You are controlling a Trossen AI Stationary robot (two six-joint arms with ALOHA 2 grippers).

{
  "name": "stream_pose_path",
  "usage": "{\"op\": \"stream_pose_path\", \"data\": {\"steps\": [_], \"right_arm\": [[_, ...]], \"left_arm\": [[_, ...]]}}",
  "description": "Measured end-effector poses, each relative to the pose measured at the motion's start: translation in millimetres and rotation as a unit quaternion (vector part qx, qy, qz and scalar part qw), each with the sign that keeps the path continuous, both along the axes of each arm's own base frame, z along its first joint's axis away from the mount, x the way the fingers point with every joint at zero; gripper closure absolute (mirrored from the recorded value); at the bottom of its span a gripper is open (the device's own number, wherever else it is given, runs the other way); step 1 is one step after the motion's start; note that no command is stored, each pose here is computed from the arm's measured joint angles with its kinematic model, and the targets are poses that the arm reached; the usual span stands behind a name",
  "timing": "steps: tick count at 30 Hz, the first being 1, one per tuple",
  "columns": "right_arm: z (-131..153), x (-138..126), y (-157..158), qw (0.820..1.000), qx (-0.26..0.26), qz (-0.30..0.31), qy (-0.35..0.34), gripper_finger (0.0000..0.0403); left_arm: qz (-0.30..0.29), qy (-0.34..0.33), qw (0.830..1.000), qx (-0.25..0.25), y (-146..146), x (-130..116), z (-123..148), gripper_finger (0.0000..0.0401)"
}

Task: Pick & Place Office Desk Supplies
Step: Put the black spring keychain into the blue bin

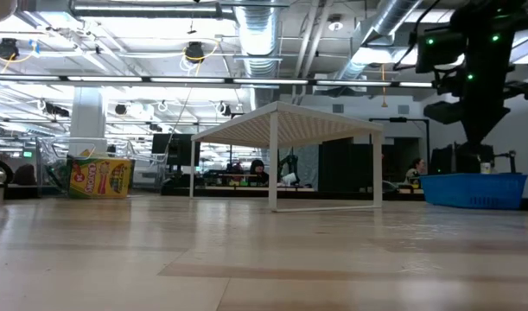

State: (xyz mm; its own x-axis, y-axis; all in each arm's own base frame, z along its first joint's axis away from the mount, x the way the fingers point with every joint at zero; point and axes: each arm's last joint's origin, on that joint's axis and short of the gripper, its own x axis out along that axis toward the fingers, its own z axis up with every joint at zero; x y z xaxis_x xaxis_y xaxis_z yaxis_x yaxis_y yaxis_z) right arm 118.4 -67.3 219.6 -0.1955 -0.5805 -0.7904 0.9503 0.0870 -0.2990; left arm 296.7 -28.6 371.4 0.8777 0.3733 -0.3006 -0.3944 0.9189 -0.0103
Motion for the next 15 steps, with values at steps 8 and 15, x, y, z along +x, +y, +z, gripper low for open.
{"op": "stream_pose_path", "data": {"steps": [8,15], "right_arm": [[2,0,-24,0.999,0.008,-0.008,-0.043,0.0403],[2,-3,-32,0.997,0.021,-0.023,-0.067,0.0389]], "left_arm": [[0.001,0.000,1.000,0.000,1,0,0,0.0274],[-0.001,0.003,1.000,0.000,0,0,0,0.0274]]}}
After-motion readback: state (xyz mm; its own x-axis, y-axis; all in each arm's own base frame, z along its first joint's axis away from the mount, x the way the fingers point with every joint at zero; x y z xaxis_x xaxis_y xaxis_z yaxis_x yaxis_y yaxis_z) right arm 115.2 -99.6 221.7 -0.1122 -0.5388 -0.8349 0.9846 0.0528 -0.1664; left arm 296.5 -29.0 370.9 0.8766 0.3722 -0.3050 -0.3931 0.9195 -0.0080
